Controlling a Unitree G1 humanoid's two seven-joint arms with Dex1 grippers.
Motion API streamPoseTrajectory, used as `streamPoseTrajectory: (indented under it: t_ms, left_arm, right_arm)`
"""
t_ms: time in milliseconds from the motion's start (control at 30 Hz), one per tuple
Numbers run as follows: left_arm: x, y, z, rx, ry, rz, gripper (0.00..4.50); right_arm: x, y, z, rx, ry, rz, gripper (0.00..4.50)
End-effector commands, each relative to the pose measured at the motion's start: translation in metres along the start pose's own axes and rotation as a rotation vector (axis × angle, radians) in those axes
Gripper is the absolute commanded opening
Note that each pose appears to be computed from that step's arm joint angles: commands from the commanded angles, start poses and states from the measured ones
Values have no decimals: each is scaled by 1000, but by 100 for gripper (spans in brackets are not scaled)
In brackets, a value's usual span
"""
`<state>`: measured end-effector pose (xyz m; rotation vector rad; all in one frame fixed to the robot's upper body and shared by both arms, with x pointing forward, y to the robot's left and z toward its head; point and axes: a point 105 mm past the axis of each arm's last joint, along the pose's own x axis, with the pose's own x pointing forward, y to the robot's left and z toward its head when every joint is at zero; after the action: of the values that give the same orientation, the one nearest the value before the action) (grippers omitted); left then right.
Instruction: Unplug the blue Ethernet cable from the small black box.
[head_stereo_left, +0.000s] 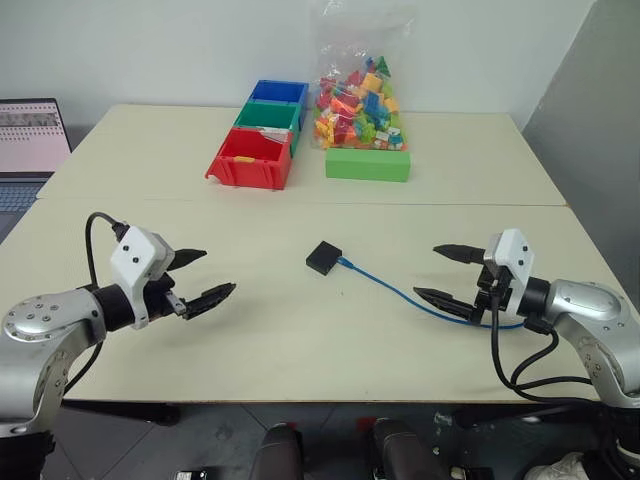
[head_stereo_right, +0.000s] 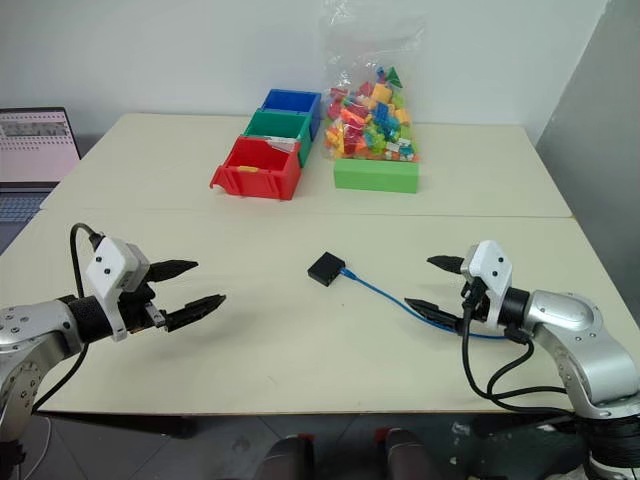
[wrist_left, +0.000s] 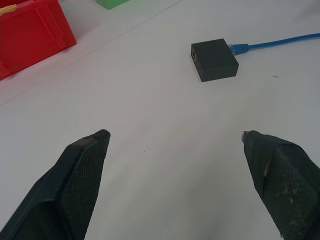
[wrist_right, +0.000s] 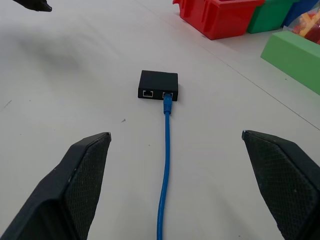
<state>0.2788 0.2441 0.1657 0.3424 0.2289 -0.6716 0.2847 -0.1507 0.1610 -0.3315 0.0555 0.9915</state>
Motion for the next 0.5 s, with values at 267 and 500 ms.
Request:
streamPoseTrajectory:
  t_ms: [267, 500]
  left_arm:
    - [-3, -10, 11, 32, -17, -62, 450]
    - [-1, -15, 14, 40, -18, -96, 450]
  right_arm:
    - [-3, -3, 9, -57, -7, -2, 446]
    - [8, -1, 6, -25, 9, -1, 446]
